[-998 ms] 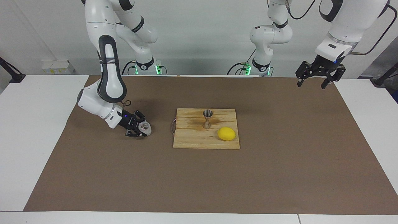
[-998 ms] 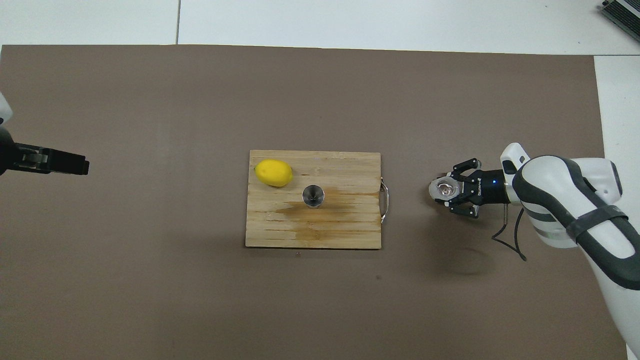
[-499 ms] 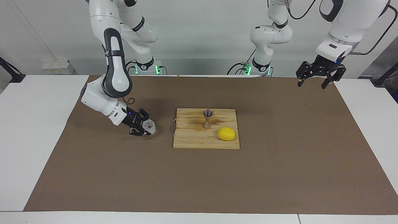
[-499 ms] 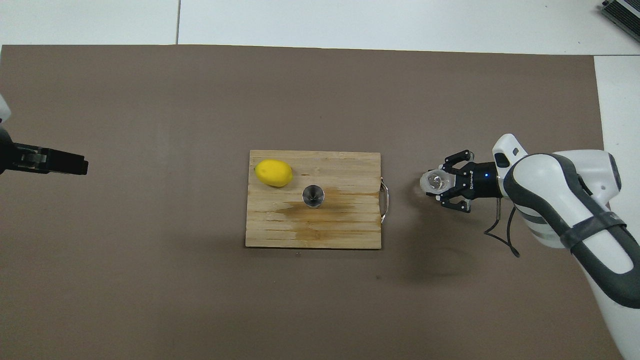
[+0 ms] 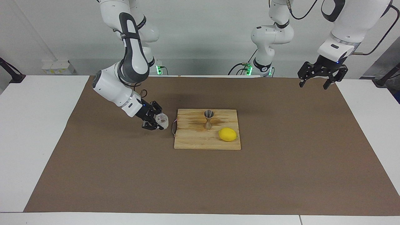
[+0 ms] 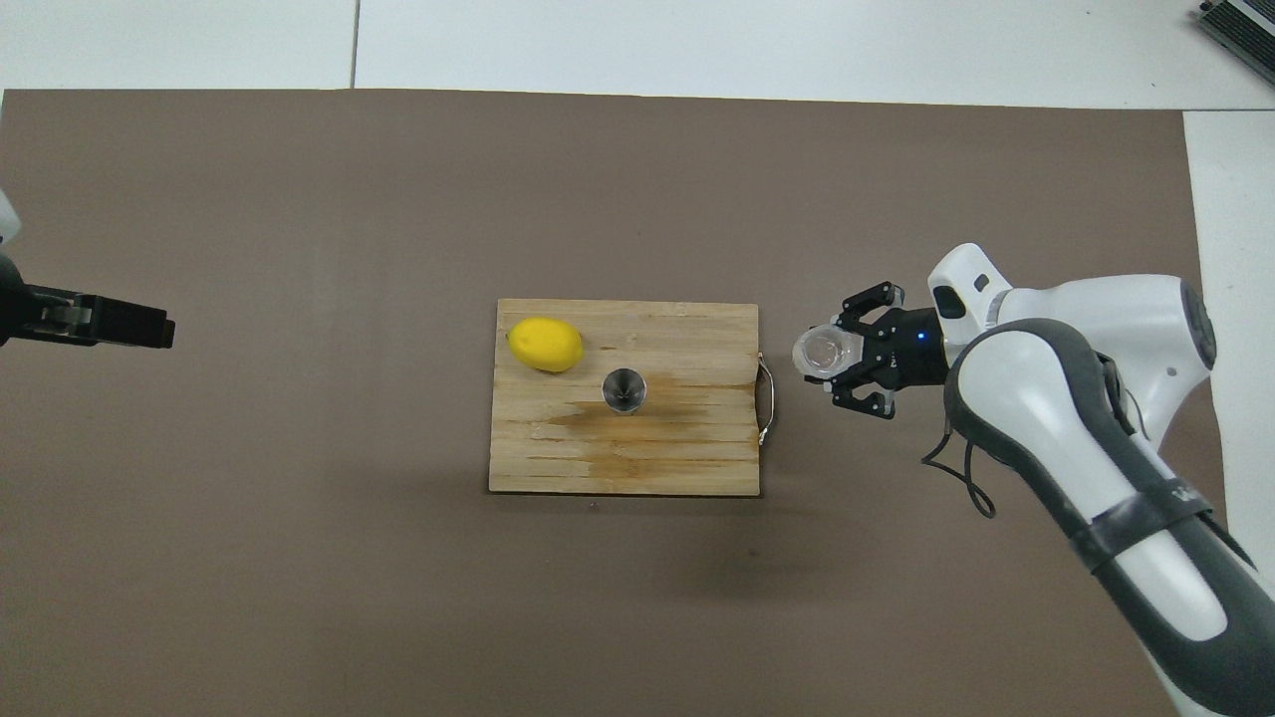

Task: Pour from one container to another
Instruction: 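Lift the white cup with the right gripper and carry it above the metal cup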

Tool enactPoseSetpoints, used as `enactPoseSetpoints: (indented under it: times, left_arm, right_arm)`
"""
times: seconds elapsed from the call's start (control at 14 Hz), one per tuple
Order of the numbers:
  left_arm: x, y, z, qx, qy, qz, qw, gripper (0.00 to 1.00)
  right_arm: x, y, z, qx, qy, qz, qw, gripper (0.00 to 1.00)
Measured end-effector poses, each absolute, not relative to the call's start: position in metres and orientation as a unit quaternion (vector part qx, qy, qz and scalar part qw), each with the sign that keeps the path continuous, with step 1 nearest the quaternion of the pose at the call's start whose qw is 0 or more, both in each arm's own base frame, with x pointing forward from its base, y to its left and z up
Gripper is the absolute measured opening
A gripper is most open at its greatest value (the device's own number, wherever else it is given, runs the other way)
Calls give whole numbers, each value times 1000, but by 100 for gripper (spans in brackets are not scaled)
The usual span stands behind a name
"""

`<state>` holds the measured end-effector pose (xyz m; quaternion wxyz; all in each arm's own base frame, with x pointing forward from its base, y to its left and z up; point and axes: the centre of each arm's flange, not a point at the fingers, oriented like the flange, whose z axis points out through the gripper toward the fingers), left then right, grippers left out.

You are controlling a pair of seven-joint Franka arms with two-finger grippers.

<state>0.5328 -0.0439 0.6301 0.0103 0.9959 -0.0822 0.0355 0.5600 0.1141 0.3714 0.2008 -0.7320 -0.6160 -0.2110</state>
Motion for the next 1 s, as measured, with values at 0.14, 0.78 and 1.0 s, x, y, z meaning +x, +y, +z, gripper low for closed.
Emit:
enactPoseSetpoints:
  times: [0.14, 0.78, 1.0]
  left_arm:
    - [532, -45, 630, 996, -83, 34, 10, 100]
    - [532, -46, 629, 996, -84, 31, 10, 100]
    - [532, -46, 629, 996, -84, 31, 10, 100]
  right_arm:
    - [560, 146, 387, -738, -619, -192, 189, 54]
    - [545, 264, 429, -765, -615, -138, 132, 54]
    - [534, 284, 425, -751, -635, -126, 131, 54]
